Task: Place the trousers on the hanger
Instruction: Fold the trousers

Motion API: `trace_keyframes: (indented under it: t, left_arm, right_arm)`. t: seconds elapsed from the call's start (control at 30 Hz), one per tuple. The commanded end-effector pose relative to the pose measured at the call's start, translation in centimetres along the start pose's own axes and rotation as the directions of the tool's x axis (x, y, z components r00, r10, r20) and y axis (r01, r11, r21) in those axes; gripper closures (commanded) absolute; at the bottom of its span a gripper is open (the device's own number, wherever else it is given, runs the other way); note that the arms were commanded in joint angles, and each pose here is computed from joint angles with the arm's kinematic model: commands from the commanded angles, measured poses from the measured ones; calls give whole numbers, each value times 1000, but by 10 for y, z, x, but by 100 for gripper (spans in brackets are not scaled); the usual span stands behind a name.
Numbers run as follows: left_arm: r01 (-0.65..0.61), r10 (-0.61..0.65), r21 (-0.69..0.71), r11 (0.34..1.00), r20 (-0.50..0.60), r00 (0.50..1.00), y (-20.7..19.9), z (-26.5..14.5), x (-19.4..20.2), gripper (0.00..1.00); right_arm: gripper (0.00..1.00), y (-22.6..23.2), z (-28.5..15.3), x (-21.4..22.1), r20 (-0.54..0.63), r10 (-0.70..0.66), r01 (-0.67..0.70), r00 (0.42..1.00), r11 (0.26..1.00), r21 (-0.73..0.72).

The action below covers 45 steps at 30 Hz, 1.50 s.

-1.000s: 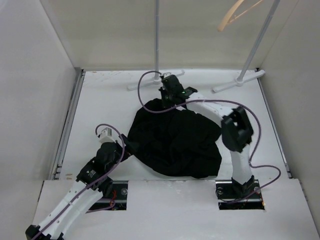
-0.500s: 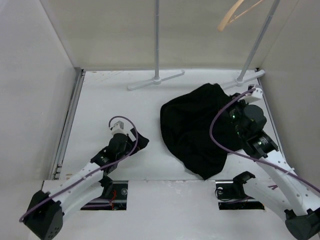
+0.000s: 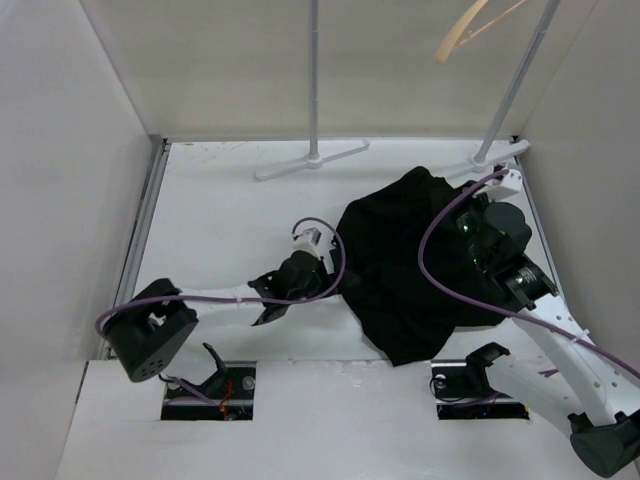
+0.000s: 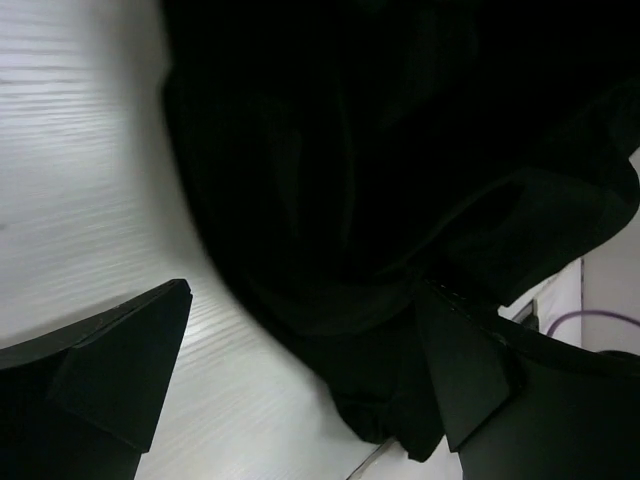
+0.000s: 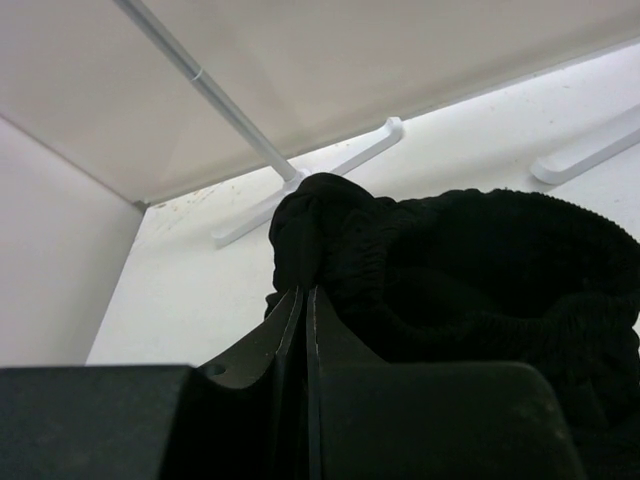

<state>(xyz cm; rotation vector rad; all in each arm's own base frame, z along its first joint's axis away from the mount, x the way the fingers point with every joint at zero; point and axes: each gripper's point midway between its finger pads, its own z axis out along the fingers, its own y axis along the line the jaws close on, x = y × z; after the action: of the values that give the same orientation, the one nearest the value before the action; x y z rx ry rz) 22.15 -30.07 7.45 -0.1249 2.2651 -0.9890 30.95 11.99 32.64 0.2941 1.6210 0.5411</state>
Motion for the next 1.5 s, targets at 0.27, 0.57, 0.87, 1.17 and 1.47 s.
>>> trace_keyframes:
  t: [0.27, 0.57, 0.87, 1.17, 1.47]
  left_arm:
    - [-27, 25, 24, 999, 69, 997, -36, 40, -22, 86]
    - [236, -87, -156, 959, 631, 771, 51, -128, -205, 92]
    - [270, -88, -31, 962, 904, 418, 4, -298, -305, 91]
    - [238, -11, -89, 967, 921, 389, -17, -313, -367, 89]
    - [139, 131, -337, 931, 664, 736, 19, -97, -391, 53]
  right_arm:
    - [92, 49, -3, -36, 72, 30, -20, 997, 992, -126]
    - [93, 119, -56, -110, 187, 31, 23, 982, 959, -283]
    - [93, 187, -138, -184, 224, 123, 4, 967, 870, -494]
    - [94, 137, -95, -150, 279, 35, 23, 960, 979, -203]
    - [99, -2, 34, -10, 40, 103, -108, 994, 980, 167]
